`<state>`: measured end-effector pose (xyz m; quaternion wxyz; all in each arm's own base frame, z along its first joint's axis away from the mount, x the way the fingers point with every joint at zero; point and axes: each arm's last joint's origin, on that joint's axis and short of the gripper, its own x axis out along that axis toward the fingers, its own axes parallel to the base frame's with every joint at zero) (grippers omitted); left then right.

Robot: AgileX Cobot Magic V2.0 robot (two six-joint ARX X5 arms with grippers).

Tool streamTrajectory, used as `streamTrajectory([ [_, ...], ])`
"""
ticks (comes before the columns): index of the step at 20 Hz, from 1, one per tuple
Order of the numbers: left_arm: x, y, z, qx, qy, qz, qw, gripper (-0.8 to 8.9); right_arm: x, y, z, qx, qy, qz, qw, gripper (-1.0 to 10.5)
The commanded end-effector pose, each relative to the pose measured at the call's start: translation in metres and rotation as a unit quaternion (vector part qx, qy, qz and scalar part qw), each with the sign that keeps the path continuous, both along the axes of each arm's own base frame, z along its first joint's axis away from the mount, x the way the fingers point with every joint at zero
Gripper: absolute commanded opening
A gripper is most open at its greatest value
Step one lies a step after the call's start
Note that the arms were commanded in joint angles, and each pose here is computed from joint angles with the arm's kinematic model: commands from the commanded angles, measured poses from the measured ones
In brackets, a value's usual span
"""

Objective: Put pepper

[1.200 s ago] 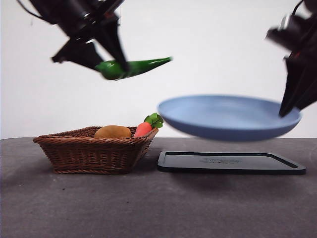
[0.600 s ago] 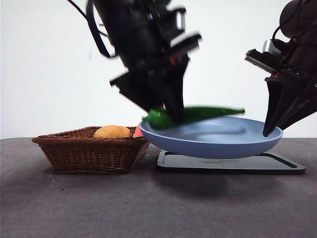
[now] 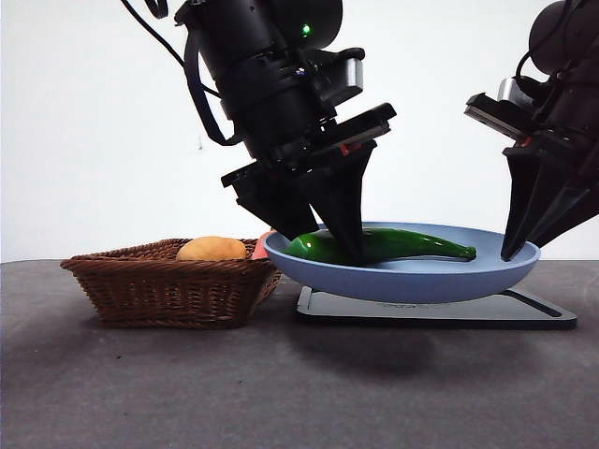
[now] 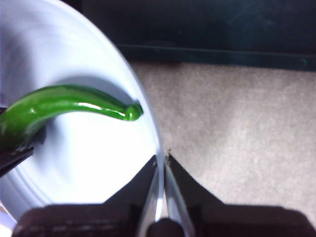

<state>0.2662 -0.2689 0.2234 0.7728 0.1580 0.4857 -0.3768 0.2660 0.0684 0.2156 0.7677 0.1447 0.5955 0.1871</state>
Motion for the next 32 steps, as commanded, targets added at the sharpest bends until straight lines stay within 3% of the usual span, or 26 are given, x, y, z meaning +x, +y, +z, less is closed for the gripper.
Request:
streamTrajectory([
  [1,0.001,-0.007,-0.001,-0.001,-0.003,-0.009,1.0,2.35,0.004,0.002,0.003,0.004,-0.004,0.001,1.0,0.0],
  [3,-0.001,-0.005,0.005,-0.007,-0.008,-0.009,1.0,2.83,0.003,0.002,0.003,0.003,0.001,0.001,1.0,0.0],
  [12,-0.029,0.024,0.083,-0.076,-0.08,-0.01,0.994,2.87,0.006,-0.003,0.004,0.006,-0.005,-0.015,1.0,0.0],
  [21,-0.094,0.09,0.181,-0.194,-0.2,-0.008,0.96,2.86,0.057,-0.043,0.019,0.011,-0.035,-0.094,0.995,0.0],
  [26,-0.113,0.109,0.198,-0.215,-0.221,-0.008,0.951,2.87,0.104,-0.047,0.0,0.009,-0.008,-0.106,0.994,0.0],
  [32,-0.118,0.114,0.197,-0.208,-0.21,-0.006,0.955,2.86,0.13,-0.047,-0.032,0.002,0.031,-0.109,0.994,0.0],
])
